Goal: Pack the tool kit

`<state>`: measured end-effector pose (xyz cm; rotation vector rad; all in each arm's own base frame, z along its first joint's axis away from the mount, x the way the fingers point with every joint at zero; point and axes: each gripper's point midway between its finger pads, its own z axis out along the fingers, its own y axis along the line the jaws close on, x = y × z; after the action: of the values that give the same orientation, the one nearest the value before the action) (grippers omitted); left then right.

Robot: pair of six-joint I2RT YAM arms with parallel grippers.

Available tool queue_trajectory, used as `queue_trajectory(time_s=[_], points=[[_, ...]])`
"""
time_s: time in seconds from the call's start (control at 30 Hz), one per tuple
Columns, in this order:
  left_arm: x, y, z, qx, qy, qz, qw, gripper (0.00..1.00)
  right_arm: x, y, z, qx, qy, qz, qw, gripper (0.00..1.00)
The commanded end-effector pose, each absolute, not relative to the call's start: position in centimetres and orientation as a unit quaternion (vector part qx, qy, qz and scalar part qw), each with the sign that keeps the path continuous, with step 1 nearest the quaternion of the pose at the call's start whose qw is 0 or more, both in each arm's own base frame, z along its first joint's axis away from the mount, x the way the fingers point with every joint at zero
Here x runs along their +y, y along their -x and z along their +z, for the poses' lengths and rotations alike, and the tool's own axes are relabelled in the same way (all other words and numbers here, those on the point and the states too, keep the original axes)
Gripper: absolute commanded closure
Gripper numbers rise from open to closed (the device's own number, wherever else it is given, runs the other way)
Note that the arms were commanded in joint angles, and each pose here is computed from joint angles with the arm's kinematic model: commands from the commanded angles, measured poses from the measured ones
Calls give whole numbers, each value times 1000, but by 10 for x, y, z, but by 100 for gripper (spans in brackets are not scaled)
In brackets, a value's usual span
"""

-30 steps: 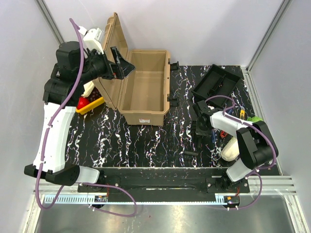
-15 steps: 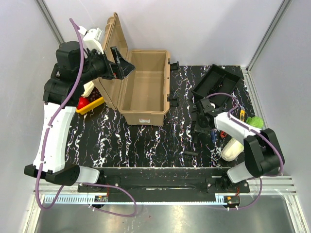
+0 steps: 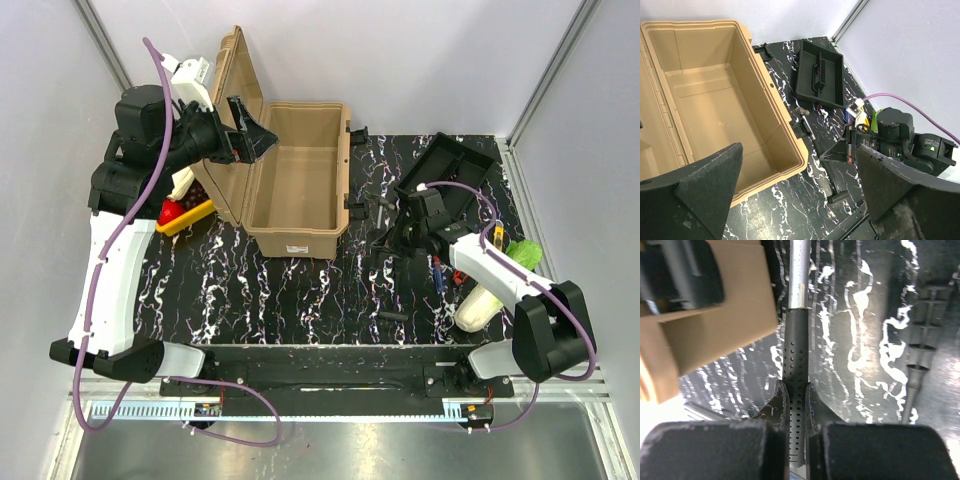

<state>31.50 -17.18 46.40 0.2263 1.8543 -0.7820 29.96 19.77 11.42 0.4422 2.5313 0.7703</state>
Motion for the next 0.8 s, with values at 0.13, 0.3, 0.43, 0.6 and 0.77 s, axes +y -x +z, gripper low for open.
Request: queue_trajectory(time_s=[0.13, 0.3, 0.43, 0.6, 0.77], points=[[-170, -306, 488, 750, -105, -331, 563, 1, 209, -344, 195, 848, -200, 361, 333, 100], [-169, -305, 491, 747, -106, -331, 566, 1, 184, -355, 214, 835, -233, 314, 387, 100], [-169, -304, 491, 747, -105, -331, 567, 1, 176, -364, 244, 824, -214, 298, 431, 100], [-169, -304, 491, 748, -105, -332, 565, 1, 194, -382, 295, 821, -136, 294, 470, 100], [-172, -300, 495, 744, -106, -343, 563, 1, 243, -401, 323, 815, -63, 302, 491, 100]])
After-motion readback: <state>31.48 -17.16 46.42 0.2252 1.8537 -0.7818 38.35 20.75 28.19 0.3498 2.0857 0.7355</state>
